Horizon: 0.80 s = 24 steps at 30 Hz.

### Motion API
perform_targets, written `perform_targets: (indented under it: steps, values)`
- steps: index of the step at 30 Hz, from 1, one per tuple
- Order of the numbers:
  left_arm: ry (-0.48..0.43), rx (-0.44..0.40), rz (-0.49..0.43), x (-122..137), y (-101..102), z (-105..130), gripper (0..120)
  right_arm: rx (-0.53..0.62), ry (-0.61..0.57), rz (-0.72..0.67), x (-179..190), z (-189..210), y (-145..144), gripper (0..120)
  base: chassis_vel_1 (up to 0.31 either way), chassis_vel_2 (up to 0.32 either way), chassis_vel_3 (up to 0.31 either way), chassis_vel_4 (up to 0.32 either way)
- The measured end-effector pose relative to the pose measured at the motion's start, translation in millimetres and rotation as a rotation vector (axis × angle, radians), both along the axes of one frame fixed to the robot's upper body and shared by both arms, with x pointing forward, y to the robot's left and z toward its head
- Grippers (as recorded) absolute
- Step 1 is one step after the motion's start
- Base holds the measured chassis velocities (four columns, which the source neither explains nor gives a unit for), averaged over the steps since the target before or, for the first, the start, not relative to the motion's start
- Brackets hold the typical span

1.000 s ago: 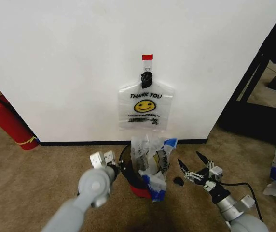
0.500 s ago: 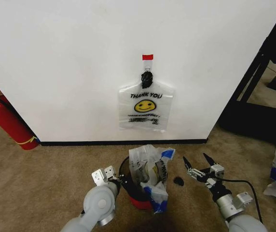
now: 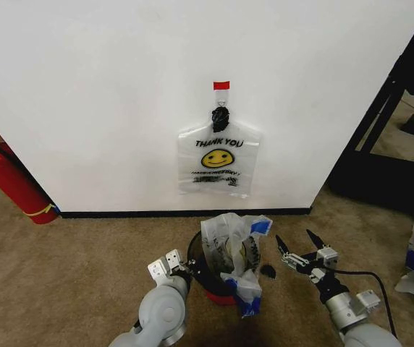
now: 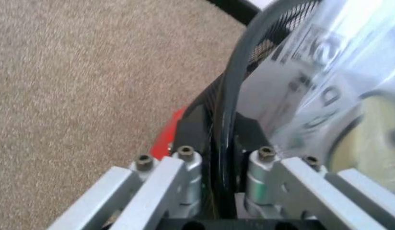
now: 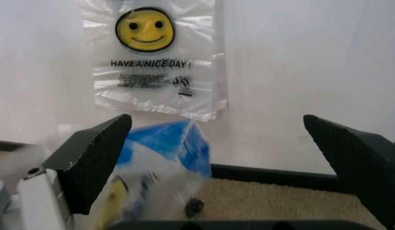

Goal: Pick up the garbage bag from the wall and place it over the trash bin.

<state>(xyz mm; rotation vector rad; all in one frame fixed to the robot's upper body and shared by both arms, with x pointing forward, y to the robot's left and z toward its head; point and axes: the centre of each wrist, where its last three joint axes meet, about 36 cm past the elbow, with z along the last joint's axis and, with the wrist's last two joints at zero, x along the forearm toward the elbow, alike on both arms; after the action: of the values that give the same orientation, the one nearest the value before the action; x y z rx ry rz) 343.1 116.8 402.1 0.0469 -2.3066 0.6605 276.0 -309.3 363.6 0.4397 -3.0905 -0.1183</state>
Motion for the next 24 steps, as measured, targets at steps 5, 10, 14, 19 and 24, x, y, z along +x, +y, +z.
perform_targets:
  steps: [5, 10, 14, 19, 24]
  values:
    - [-0.027, 0.022, -0.005, -4, 3, 11, 27, 0.0, -0.001, -0.001, 1, -2, 2, 100, 0.0, 0.0, 0.0, 0.0]
    - [-0.055, 0.047, -0.001, -13, 16, 26, 49, 0.0, -0.005, 0.001, 4, -5, 3, 100, 0.0, 0.0, 0.0, 0.0]
    - [-0.1, 0.063, -0.018, -21, 30, 43, 64, 0.0, -0.005, 0.001, 6, -7, 4, 100, 0.0, 0.0, 0.0, 0.0]
    - [-0.23, 0.13, -0.126, -30, 47, 62, 80, -0.013, 0.018, 0.0, 4, -15, 3, 100, 0.0, 0.0, 0.0, 0.0]
    - [-0.432, 0.259, -0.339, -45, 57, 66, 98, -0.019, 0.172, 0.058, -10, -23, 2, 100, 0.0, 0.0, 0.0, 0.0]
